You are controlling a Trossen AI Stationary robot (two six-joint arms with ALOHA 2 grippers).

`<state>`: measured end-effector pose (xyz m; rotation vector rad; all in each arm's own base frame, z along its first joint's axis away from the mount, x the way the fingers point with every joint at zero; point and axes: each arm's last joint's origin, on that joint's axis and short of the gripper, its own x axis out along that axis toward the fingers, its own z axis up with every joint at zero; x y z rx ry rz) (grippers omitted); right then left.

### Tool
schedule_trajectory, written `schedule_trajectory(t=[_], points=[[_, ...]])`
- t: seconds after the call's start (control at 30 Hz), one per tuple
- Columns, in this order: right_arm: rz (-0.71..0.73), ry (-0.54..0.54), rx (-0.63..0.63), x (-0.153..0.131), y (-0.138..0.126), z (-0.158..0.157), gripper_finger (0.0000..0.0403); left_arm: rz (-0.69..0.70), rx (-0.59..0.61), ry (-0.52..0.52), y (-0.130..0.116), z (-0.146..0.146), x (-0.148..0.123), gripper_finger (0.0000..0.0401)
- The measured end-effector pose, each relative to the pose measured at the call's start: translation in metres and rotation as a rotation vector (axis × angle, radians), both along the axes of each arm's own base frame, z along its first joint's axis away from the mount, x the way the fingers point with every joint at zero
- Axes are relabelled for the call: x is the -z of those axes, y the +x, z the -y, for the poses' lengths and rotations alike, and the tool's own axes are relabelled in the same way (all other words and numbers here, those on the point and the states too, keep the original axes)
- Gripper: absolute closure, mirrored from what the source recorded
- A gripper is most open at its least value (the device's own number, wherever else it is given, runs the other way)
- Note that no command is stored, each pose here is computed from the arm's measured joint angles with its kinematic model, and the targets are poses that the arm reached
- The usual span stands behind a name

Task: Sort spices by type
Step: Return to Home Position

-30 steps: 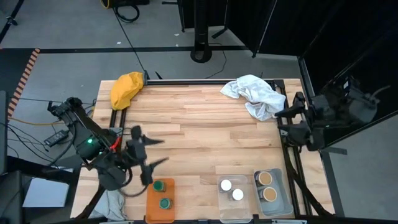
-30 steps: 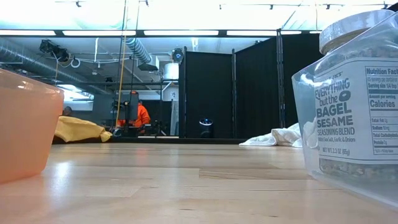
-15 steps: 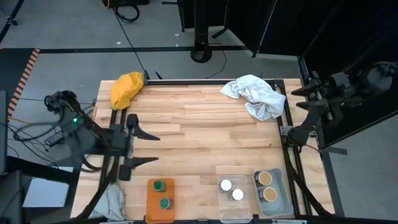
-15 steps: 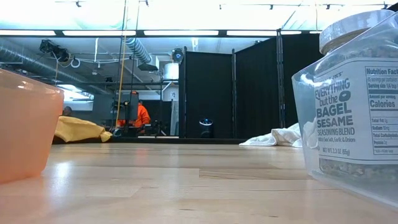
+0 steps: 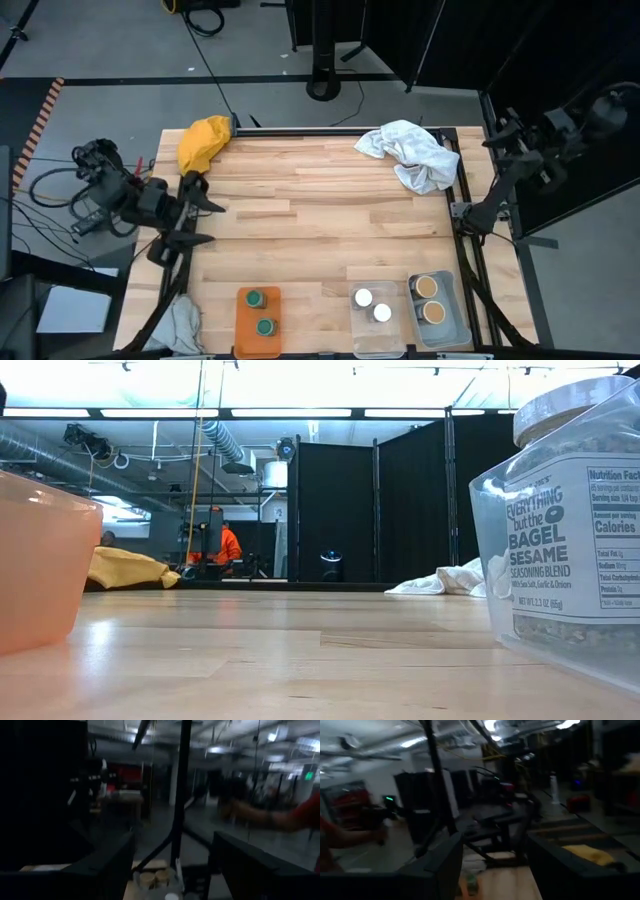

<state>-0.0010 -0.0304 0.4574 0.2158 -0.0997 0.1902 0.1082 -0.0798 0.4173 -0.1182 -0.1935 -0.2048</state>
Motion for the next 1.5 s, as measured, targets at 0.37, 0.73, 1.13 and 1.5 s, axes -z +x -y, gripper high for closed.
schedule_trajectory(t=[0.37, 0.73, 1.13, 1.5], points=[[0.354, 0.095, -0.133, 0.069, -0.016, 0.011, 0.0182, 0.169, 0.055, -0.139, -0.023, -0.019, 0.062, 0.0126], [0.281, 0.137, -0.211, 0.111, 0.007, -0.018, 0.0181, 0.17, 0.104, -0.19, -0.026, -0.021, 0.088, 0.0126], [0.241, 0.15, -0.297, 0.178, 0.045, -0.065, 0.0183, 0.227, 0.178, -0.3, -0.02, -0.014, 0.149, 0.0126], [0.332, 0.207, -0.298, 0.229, 0.059, -0.083, 0.0181, 0.217, 0.21, -0.401, -0.023, -0.016, 0.198, 0.0126]])
